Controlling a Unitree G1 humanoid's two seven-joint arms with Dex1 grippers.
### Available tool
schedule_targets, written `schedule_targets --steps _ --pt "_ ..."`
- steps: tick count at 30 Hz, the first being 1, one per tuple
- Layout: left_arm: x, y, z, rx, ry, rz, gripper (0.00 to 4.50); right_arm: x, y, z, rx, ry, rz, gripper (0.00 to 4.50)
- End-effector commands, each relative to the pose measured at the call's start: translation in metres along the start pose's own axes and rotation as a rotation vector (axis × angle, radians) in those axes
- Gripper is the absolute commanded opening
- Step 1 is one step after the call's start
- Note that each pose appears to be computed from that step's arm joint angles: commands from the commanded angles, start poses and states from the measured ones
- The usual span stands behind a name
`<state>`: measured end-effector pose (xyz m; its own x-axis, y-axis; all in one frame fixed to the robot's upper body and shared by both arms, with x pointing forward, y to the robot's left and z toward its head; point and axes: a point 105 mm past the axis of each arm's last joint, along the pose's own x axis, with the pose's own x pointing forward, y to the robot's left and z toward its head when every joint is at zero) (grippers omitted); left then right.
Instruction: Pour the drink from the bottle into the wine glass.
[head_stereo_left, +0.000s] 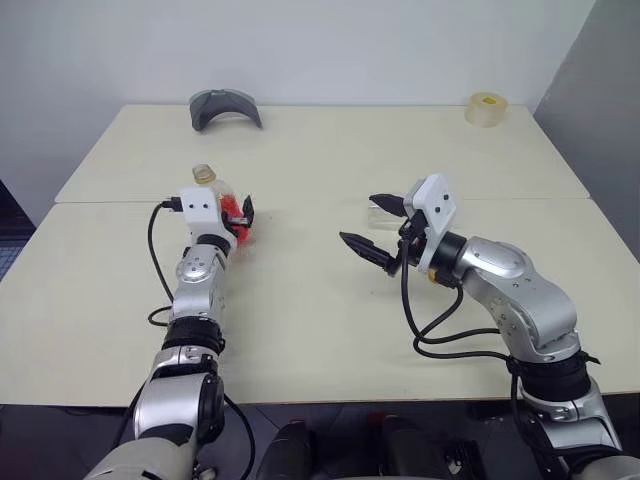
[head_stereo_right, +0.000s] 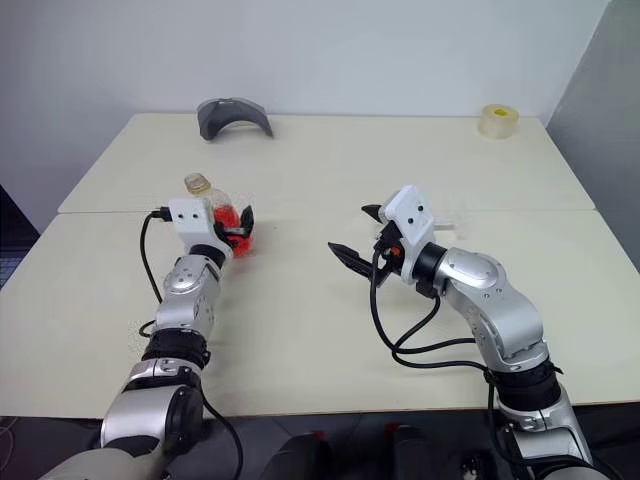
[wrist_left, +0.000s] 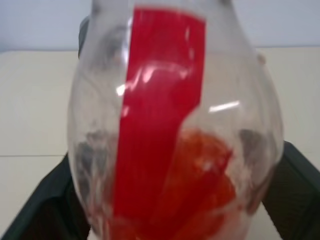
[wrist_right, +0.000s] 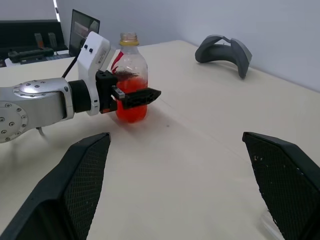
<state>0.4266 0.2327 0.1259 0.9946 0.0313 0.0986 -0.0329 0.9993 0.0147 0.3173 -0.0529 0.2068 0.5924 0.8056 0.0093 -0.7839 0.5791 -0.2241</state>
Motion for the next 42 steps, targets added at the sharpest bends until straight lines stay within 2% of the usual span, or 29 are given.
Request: schedule_targets --steps 1,6,15,19,21,25,28,34,42 --pt "-0.004 0.000 0.017 -0.015 -0.055 0.003 4.48 -0.005 -0.003 0.013 -0.041 -0.046 -0.016 4.50" --pt "-0.027 0.001 0.019 -0.009 -0.040 -0.005 4.48 -0.009 -0.003 0.011 -0.041 -0.040 -0.023 4.50" --pt "-0.066 0.020 0.020 0.026 0.027 0.033 4.48 -0.017 0.000 0.002 -0.032 -0.025 -0.037 4.50" --pt "-0.079 0.003 0.015 0.016 0.082 -0.066 4.48 -0.025 -0.011 -0.005 -0.076 0.016 -0.100 4.50" --pt "-0.086 -0.017 0.013 0.025 0.109 -0.176 4.48 -0.030 -0.028 -0.014 -0.165 0.085 -0.177 4.50" --pt "-0.109 -0.079 0.019 0.018 0.147 -0.546 4.48 -0.051 -0.081 -0.033 -0.520 0.271 -0.361 4.50" --pt "-0.127 -0.114 0.030 0.022 0.139 -0.809 4.48 -0.058 -0.102 -0.041 -0.773 0.383 -0.379 4.50" --pt "-0.130 -0.126 0.033 0.095 0.124 -0.985 4.48 -0.054 -0.113 -0.054 -0.982 0.449 -0.342 4.50" --pt "-0.109 -0.118 0.029 0.179 0.075 -0.989 4.48 -0.021 -0.115 -0.074 -1.044 0.467 -0.291 4.50"
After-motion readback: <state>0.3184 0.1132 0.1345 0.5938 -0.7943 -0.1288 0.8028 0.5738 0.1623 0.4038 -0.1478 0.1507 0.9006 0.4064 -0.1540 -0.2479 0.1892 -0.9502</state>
